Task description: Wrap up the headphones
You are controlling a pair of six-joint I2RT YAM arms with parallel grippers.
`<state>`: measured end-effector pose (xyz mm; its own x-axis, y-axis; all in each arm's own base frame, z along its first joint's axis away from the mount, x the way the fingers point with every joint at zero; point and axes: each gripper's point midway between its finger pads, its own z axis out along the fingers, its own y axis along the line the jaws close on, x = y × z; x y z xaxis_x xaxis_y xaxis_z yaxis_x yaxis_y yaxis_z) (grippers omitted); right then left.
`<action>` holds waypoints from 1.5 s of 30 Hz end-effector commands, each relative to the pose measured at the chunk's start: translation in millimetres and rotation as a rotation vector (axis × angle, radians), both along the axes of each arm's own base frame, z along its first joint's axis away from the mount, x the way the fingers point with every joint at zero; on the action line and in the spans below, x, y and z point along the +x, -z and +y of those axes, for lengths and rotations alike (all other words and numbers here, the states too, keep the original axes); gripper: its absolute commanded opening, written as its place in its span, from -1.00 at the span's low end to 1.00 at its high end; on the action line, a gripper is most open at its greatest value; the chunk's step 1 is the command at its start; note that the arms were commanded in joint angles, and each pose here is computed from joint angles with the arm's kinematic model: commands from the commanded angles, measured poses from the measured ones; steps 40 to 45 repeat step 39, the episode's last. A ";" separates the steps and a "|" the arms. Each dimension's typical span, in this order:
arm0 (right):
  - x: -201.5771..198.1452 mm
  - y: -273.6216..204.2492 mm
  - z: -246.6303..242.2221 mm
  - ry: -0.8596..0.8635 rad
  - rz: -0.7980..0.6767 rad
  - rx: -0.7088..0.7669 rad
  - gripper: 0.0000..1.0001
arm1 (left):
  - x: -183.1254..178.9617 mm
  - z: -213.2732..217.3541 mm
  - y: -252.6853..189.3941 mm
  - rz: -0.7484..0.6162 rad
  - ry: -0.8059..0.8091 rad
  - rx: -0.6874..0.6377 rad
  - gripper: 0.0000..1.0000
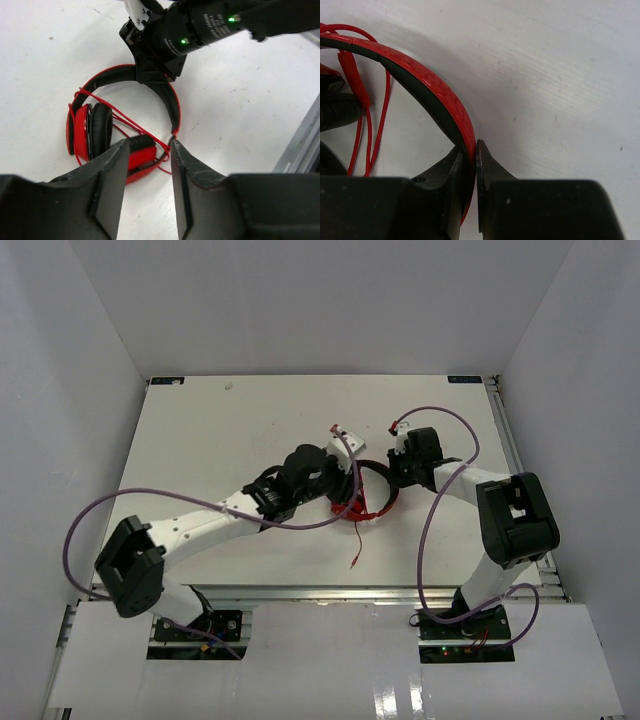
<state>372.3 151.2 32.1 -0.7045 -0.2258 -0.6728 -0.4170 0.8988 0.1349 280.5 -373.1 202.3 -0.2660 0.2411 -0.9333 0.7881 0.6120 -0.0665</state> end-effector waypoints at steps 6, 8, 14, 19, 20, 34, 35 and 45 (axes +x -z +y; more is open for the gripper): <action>69.0 -29.6 22.5 0.096 -0.066 0.073 -0.79 | -67.4 99.1 -0.2 0.151 -0.180 -0.187 0.16; 70.0 -26.4 26.2 0.075 -0.053 0.072 -0.55 | -77.9 108.8 11.7 0.185 -0.191 -0.208 0.25; 63.0 -55.3 18.2 0.030 -0.129 0.054 0.50 | -99.9 125.3 7.1 0.199 -0.171 -0.292 0.44; 28.6 -102.2 -0.8 -0.096 -0.239 -0.027 0.88 | -104.8 128.0 -9.0 0.190 -0.157 -0.323 0.63; 21.9 -115.2 -1.3 -0.134 -0.276 -0.036 0.84 | -105.3 128.1 -11.2 0.189 -0.155 -0.327 0.67; -88.7 -184.3 -86.4 0.094 -0.533 -0.162 0.80 | -121.4 142.6 -49.1 0.177 -0.136 -0.404 0.96; -90.7 -184.1 -90.8 0.108 -0.537 -0.175 0.80 | -122.1 143.1 -46.4 0.186 -0.139 -0.400 0.96; -94.2 -187.2 -99.2 0.114 -0.566 -0.204 0.81 | -125.1 146.5 -41.8 0.202 -0.145 -0.394 0.96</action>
